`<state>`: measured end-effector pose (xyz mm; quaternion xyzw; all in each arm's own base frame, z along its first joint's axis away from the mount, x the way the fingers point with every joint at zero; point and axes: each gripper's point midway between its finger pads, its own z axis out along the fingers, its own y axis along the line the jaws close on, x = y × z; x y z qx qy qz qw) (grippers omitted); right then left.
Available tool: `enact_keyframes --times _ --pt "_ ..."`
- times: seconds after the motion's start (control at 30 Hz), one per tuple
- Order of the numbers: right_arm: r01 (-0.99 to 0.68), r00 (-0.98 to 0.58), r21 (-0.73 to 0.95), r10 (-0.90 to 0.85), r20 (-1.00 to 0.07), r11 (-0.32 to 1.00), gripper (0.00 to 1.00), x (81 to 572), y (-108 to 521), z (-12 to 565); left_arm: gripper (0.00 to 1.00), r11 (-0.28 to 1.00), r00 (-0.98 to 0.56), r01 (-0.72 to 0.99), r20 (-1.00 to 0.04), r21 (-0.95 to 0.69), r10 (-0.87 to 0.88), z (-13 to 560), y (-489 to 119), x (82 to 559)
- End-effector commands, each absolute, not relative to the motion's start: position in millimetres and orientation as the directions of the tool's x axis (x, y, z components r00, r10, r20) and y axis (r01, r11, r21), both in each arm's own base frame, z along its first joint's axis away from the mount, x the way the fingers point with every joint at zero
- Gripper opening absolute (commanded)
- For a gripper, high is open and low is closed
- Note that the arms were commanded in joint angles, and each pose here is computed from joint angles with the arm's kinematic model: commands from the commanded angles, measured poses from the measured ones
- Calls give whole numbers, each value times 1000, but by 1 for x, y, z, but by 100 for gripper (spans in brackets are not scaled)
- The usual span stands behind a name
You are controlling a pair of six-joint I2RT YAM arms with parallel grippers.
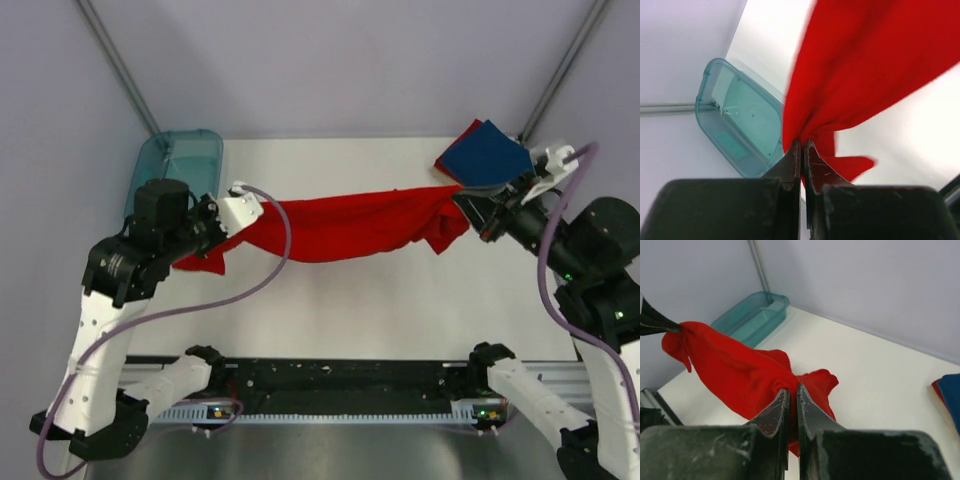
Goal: Fold and stack the t-shirts
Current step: Flatten out the tshirt
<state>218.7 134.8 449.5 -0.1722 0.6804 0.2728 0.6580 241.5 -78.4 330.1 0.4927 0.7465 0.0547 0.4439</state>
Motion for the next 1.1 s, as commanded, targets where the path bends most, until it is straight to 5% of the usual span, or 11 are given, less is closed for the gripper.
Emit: enact_keyframes --times 0.0,0.17,0.4,0.53,0.6,0.67,0.83,1.07 --pt "-665 -164 189 105 -981 722 0 177 141 443 0 445 -147 766 -546 465 824 321 -66 199" --pt "-550 -361 280 78 -929 787 0 213 139 389 0 375 -116 843 -552 385 826 290 -84 198" --pt "-392 -507 172 -56 -860 904 3 348 132 307 0 269 -112 932 -513 243 851 206 -118 238" --pt "-271 -618 189 -20 -786 944 59 438 123 257 53 391 -217 869 -478 302 851 193 -116 296" --pt "-257 -667 199 -24 -745 946 83 460 126 244 62 449 -273 841 -480 302 834 192 -112 313" --pt "-270 -689 216 -32 -724 938 99 456 135 237 64 505 -334 819 -488 274 806 190 -105 319" --pt "-448 -604 14 -290 -742 894 99 399 162 231 63 557 -432 813 -468 167 771 179 -86 289" --pt "-928 -222 -97 -742 -632 360 99 228 227 151 56 476 -424 880 -461 -5 779 151 -85 192"
